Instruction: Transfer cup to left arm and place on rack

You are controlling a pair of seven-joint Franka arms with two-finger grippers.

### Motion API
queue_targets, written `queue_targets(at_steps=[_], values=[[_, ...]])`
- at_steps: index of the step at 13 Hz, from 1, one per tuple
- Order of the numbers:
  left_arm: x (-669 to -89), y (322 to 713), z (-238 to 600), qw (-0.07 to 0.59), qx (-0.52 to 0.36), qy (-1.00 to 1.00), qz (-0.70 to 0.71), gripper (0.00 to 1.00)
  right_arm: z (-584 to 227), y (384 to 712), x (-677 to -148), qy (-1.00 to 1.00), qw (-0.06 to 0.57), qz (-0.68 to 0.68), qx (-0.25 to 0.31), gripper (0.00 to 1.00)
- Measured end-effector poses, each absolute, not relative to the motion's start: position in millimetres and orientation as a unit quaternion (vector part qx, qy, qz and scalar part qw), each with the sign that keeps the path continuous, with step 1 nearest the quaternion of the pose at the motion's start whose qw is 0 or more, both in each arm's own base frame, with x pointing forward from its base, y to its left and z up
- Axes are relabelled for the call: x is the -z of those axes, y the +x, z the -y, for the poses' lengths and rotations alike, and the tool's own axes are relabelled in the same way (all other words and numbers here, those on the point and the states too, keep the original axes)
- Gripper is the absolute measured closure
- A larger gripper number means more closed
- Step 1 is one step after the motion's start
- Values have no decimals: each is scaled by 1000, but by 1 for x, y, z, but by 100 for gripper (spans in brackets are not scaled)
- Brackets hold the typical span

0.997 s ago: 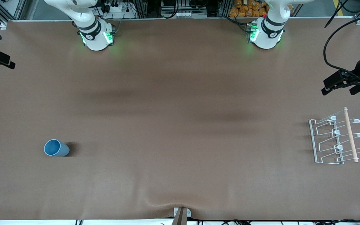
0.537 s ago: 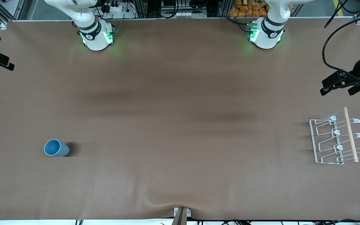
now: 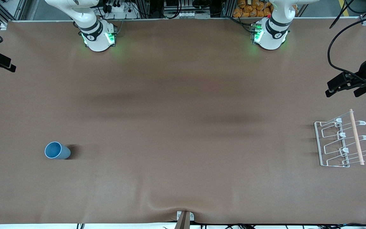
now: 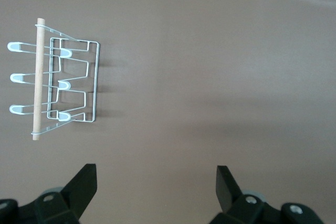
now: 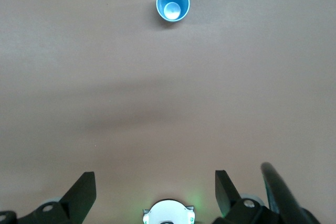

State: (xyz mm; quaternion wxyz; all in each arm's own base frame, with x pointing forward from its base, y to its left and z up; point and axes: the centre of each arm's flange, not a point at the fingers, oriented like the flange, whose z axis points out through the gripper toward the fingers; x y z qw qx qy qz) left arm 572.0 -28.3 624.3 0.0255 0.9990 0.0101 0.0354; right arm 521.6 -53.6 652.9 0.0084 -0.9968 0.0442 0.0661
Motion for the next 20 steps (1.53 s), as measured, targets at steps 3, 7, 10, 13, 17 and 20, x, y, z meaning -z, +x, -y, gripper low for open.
queue_targets(at_steps=[3,7,10,13,17,20], values=[[-624,572,28,25,-33,999,-10,0,56,536,-636,-997,4,-44,-68,0],[-623,572,27,25,-32,999,-11,0,99,580,-567,-995,-1,-57,-78,0],[-621,572,28,25,-30,999,-15,0,114,609,-515,-995,-8,-60,-81,0],[-618,574,28,26,-27,999,-30,0,116,637,-463,-996,-14,-57,-72,0],[-617,573,29,30,-19,998,-58,0,121,674,-367,-997,-25,-53,-49,0],[-615,571,29,32,-11,996,-88,0,120,684,-305,-997,-27,-48,-58,0]])
